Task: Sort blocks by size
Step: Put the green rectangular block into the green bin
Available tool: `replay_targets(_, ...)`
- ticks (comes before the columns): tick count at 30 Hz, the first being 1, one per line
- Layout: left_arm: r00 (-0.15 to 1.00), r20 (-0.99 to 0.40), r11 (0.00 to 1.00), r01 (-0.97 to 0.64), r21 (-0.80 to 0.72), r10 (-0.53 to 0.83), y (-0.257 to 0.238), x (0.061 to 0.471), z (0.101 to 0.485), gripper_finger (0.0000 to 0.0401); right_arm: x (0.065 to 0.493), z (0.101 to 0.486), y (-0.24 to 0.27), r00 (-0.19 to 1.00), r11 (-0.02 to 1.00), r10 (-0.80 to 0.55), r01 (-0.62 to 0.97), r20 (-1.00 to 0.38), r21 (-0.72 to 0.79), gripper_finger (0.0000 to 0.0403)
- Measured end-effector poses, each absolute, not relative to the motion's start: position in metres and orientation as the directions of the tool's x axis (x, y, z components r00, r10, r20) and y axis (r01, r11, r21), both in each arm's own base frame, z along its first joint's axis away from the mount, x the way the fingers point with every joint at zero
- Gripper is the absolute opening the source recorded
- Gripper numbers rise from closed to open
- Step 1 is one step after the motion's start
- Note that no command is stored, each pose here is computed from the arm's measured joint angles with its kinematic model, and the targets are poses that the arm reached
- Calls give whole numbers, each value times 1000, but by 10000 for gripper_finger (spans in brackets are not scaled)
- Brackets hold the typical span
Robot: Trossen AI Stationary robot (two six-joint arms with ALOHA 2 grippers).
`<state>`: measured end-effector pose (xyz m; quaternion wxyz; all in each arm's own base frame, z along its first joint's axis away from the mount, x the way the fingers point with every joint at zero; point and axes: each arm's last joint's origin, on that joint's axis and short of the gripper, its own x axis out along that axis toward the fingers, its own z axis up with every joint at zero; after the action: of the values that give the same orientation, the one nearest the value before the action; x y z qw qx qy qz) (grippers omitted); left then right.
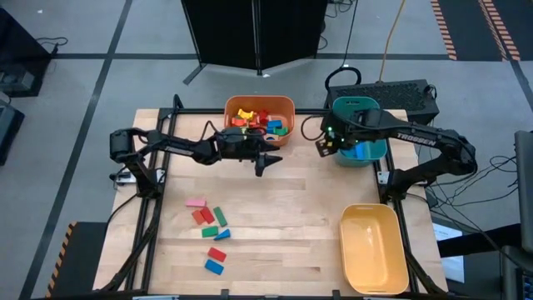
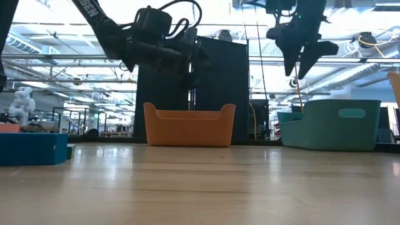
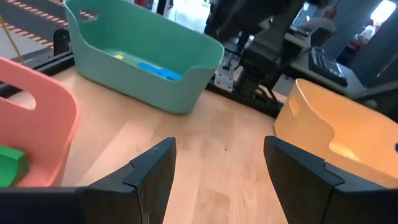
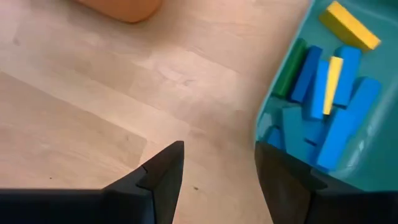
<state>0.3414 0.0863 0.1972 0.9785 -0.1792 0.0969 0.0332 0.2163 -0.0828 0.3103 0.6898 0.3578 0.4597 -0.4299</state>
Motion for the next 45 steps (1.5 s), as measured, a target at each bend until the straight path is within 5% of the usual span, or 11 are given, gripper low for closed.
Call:
replay_targets(15, 983, -182, 928, -92, -362, 26, 91, 348, 210, 242, 241, 282, -89, 127, 390, -191, 920, -973, 44, 183)
replay_targets(23, 955, -282, 936, -15, -350, -90, 48, 344, 210, 242, 273, 253, -112, 173, 614, -199, 789, -965, 15, 183)
replay_targets(28, 949, -305, 956, -14, -294, -80, 6, 327, 221, 242, 281, 244, -113, 163, 644, -205, 765, -965, -8, 183)
replay_targets(45, 687, -726, 950, -200, -239, -38, -74, 224, 205, 242, 318, 254, -67, 415, 768, -255, 635, -873, 77, 183)
